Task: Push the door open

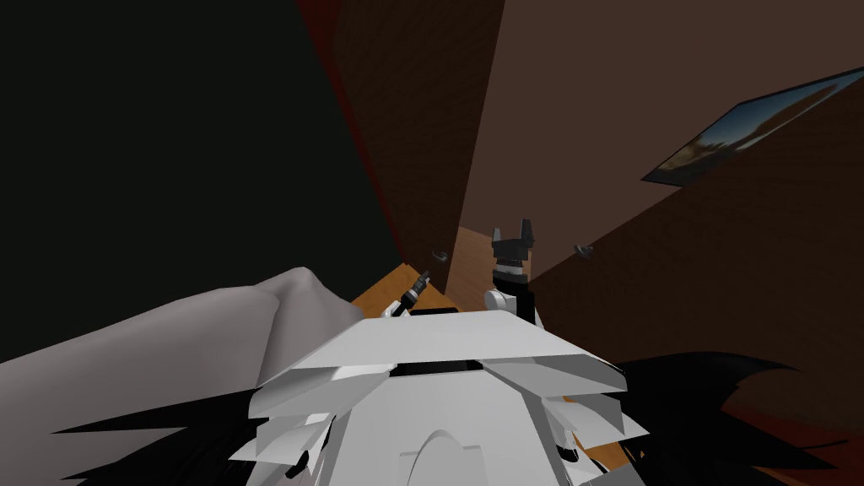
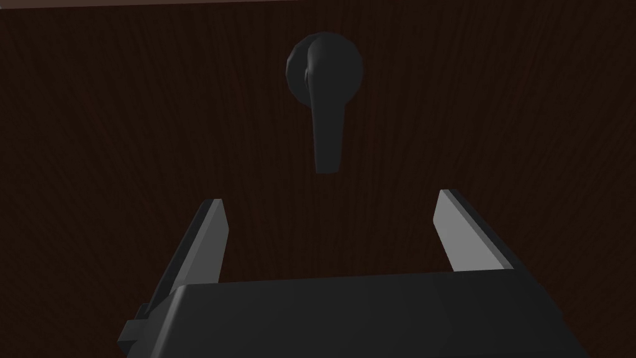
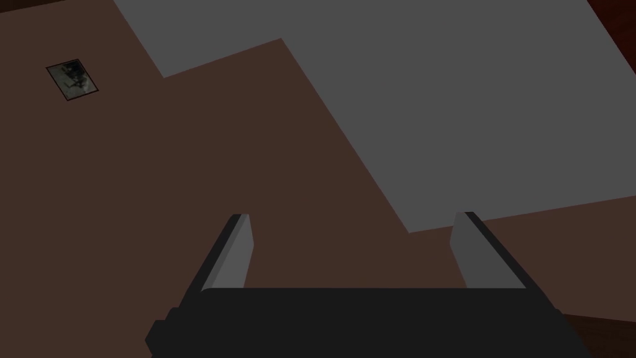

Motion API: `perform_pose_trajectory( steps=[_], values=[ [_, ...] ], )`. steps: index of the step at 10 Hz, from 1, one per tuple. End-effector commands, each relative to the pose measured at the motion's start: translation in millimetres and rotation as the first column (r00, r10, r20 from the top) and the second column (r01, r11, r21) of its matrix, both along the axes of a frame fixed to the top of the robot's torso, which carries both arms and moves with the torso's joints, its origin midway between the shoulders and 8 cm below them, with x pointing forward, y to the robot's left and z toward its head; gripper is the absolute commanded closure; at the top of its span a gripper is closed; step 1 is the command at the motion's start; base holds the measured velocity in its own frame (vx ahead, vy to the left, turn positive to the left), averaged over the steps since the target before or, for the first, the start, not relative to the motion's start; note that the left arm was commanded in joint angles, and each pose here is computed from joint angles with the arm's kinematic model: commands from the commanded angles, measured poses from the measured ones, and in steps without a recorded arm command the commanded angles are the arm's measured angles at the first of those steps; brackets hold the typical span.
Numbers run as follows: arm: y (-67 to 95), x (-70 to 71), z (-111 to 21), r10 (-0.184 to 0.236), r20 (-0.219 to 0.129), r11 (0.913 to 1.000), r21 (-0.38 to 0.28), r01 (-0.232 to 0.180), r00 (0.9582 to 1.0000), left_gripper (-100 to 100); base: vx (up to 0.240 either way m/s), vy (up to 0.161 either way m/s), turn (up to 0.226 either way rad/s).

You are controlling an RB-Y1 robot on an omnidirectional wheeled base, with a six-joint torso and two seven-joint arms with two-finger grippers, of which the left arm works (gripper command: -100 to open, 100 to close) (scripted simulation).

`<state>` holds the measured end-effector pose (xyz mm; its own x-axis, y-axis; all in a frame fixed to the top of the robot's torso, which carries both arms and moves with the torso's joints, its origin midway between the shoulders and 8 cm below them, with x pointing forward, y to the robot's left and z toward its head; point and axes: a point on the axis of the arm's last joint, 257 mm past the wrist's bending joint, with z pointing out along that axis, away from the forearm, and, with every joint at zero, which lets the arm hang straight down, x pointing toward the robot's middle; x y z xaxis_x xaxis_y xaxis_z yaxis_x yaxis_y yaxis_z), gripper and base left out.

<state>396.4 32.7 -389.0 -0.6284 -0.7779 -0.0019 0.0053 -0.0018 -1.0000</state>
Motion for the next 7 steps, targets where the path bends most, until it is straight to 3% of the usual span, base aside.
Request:
perform_pose_trajectory(
  steps=[1,7],
  values=[
    [-0.4,-0.3,-0.1,-0.003,-0.001,1.0000,0.000,0.003,1.0000,-100,0.032,0.006,0.023],
    [-1.1,-1.3,-0.4,-0.008,-0.001,1.0000,0.000,0.008,1.0000,-100,0.008,0.001,0.003]
  ],
)
